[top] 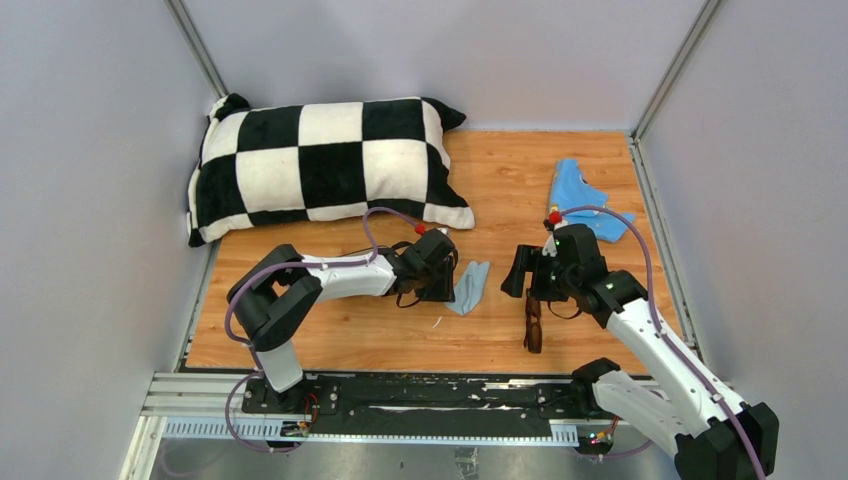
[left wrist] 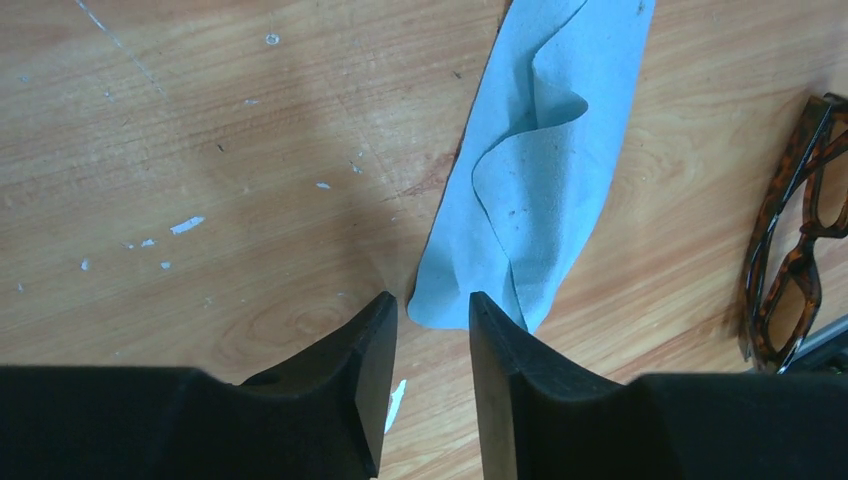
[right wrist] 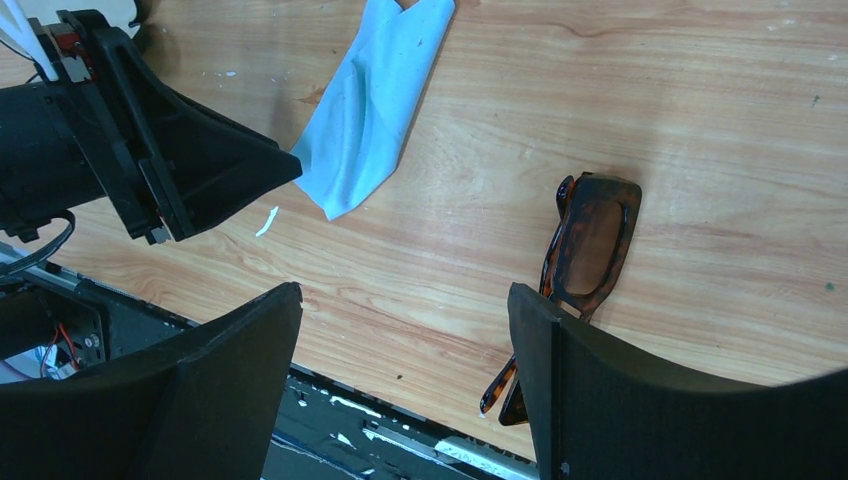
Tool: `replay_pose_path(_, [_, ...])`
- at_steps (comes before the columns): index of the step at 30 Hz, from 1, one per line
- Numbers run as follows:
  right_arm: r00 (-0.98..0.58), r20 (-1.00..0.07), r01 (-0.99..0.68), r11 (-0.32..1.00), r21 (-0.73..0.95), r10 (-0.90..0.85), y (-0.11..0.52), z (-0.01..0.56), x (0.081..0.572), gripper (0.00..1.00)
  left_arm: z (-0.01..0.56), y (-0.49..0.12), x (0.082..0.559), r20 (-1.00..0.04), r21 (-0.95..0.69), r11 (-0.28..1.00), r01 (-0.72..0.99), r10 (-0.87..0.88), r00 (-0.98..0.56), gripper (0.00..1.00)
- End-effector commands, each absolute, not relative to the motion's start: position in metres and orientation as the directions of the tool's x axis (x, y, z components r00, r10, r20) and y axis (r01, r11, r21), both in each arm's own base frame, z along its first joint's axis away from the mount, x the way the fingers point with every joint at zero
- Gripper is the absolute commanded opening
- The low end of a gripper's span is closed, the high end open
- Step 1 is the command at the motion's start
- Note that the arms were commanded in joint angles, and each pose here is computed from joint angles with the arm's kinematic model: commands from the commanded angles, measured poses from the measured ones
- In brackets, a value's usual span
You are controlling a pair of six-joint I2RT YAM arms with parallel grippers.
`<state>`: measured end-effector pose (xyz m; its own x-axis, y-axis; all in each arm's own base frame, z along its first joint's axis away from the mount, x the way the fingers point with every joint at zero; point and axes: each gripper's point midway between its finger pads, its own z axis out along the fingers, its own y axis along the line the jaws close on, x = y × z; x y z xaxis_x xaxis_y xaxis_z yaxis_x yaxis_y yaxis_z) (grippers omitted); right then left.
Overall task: Organize the sunglasses
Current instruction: Adjust the glasses cleaning cloth at the center of the board.
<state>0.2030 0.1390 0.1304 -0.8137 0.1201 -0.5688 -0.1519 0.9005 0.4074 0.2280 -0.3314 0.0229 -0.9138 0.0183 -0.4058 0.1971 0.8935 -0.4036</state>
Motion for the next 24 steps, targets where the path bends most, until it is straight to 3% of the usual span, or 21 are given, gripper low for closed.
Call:
replay_pose_path(1, [-0.817,-0.569,-0.159,0.911,0.382,0.096,0.138,0.134,0.202,0.81,0.015,-0.321,0.228,-0.413,-0.358,0.917,0.175,0.013,-0.911,0.41])
replay_pose_path(13, [-0.821,-0.563,-0.175,0.899,0.401,0.091,0.144,0.136,0.203,0.81,0.004,-0.335,0.215,-0.375,-0.394,0.899,0.188,0.030,-0.927,0.34])
replay_pose_path(20, [-0.812,-0.579,-0.213,0.889,0.405,0.070,0.158,0.137,0.205,0.81,0.007,-0.350,0.209,-0.345,-0.474,0.859,0.193,0.021,-0.938,0.01])
replay_pose_path(24, [-0.819,-0.565,-0.184,0.887,0.422,0.099,0.172,0.128,0.213,0.73,0.017,-0.347,0.212,-0.372,-0.472,0.860,0.195,0.007,-0.928,0.00])
